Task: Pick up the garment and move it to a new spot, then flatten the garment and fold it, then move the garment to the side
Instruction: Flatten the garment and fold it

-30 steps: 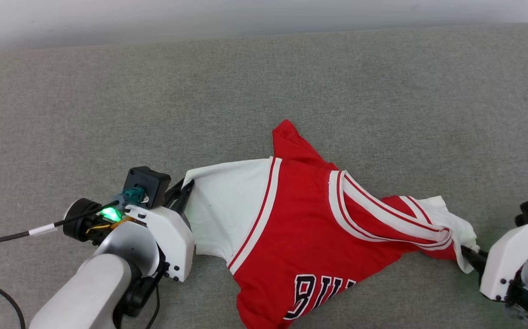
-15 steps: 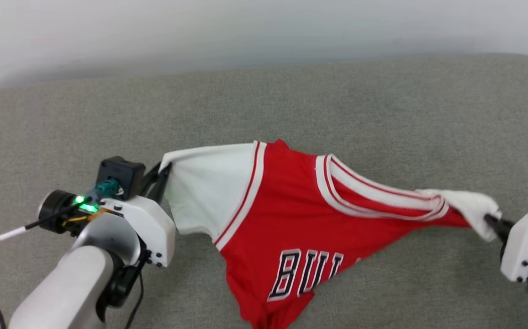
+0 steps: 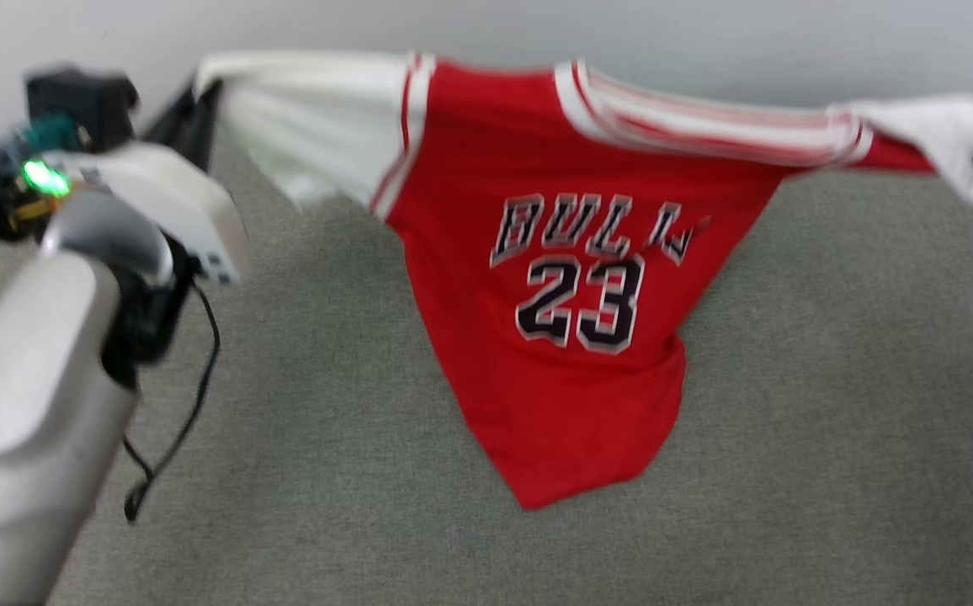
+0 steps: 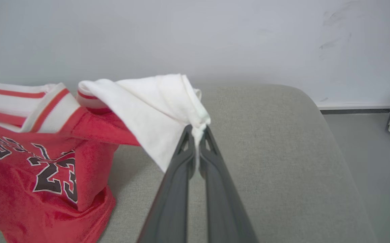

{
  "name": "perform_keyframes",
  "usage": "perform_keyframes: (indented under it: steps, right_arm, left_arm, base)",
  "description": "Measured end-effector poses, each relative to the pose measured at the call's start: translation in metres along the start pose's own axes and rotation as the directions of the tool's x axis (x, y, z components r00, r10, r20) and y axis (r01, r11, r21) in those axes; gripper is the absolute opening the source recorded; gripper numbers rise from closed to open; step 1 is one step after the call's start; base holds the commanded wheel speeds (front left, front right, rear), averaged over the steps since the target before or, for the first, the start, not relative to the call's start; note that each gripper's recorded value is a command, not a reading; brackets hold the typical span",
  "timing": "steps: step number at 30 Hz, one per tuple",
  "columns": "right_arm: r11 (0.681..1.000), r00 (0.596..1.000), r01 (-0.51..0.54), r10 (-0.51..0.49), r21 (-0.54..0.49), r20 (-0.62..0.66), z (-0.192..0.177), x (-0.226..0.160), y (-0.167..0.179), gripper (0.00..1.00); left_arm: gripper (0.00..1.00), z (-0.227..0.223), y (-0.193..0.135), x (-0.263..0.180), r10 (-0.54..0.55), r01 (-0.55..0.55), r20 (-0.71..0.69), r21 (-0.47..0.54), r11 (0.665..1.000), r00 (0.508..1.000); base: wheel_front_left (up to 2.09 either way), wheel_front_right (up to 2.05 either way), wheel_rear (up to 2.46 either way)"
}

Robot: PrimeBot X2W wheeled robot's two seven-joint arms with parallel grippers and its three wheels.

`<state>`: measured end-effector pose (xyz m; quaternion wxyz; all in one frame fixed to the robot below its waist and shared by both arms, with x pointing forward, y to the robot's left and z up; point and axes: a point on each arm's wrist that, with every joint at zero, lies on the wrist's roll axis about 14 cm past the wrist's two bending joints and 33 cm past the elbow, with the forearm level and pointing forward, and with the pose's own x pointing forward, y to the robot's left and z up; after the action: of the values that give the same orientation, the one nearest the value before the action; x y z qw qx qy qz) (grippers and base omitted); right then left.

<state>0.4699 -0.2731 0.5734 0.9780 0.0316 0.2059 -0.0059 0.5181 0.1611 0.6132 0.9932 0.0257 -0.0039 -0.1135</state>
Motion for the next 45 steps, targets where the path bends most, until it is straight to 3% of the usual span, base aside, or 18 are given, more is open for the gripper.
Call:
perform_keyframes:
  steps: [9,15,21,27,37,45]
  right_arm:
    - [0.999,0.974,-0.015,0.026,-0.047,0.224,0.109,0.043,0.021,0.0]
    - [0.994,0.914,-0.012,0.054,-0.106,0.403,0.171,0.066,0.042,0.0]
    - [0.989,0.863,-0.035,0.101,-0.142,0.495,0.193,0.1,0.062,0.0]
    - [0.986,0.868,-0.061,0.127,-0.153,0.479,0.175,0.155,0.07,0.0]
    - [0.988,0.943,-0.108,0.138,-0.113,0.303,0.077,0.25,0.07,0.0]
    - [0.986,0.967,-0.146,0.159,-0.08,0.196,0.013,0.255,0.07,0.0]
  left_arm:
    - [0.0,0.075,0.046,0.067,0.091,-0.094,0.189,0.005,0.996,0.978]
    - [0.0,0.119,0.074,0.099,0.13,-0.145,0.339,0.017,0.989,0.932]
    - [0.0,0.12,0.096,0.131,0.157,-0.169,0.395,-0.005,0.986,0.905]
    - [0.0,0.074,0.105,0.167,0.178,-0.17,0.365,-0.053,0.984,0.914]
    - [0.0,-0.053,0.109,0.205,0.189,-0.17,0.2,-0.109,0.979,0.961]
    - [0.0,-0.108,0.105,0.178,0.181,-0.162,0.12,-0.15,0.975,0.976]
  base:
    - [0.0,0.0,0.0]
    - [0.0,0.0,0.0]
    - [0.0,0.0,0.0]
    - [0.0,0.0,0.0]
    - [0.0,0.0,0.0]
    - [0.0,0.0,0.0]
